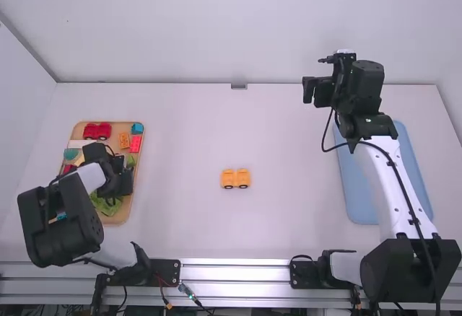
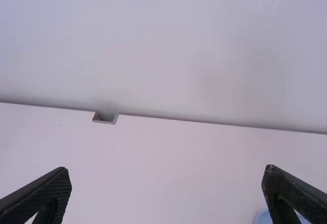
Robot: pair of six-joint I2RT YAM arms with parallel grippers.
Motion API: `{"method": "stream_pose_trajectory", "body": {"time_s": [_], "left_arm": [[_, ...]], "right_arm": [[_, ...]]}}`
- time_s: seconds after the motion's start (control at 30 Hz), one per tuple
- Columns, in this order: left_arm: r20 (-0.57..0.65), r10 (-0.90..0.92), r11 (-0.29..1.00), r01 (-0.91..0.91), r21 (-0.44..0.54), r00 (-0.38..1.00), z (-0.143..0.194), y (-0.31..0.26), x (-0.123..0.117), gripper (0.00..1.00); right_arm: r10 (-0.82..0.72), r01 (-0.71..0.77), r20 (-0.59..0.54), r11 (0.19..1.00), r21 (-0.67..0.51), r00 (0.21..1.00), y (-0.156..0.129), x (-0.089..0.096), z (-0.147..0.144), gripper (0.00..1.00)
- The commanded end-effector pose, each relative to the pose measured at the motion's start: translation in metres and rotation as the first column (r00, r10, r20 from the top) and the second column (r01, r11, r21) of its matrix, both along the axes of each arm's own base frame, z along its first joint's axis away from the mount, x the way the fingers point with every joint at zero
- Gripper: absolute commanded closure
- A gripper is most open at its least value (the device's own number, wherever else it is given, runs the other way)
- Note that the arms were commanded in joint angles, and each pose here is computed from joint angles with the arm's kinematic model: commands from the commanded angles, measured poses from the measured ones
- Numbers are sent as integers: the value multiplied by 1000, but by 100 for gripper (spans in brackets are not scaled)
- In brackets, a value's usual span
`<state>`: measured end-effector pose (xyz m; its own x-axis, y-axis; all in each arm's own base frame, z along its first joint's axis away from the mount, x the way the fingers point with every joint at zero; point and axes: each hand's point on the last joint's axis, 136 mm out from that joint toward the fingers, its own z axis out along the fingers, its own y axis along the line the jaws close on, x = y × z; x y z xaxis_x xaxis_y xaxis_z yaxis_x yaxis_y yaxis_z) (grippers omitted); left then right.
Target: Assemble lego blocks to make yellow taxi
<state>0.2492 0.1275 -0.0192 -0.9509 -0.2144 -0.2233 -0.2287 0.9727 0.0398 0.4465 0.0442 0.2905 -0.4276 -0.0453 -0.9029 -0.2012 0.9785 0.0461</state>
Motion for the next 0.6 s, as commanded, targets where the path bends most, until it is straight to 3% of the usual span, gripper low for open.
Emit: {"method": "stream_pose_trajectory", "body": {"time_s": [0.0,0.3,0.57], "left_arm": [[-55,8,1000,-10,-30,998,-13,-5,-11,70],[-56,28,999,-29,-24,998,-4,-1,-5,81],[-30,58,998,-59,-19,998,23,10,16,96]], "right_arm": [[1,-1,30,1000,7,1000,1,5,15,1],[0,-1,30,1000,7,1000,1,5,15,1],[1,-2,57,1000,9,998,1,7,21,1]]}}
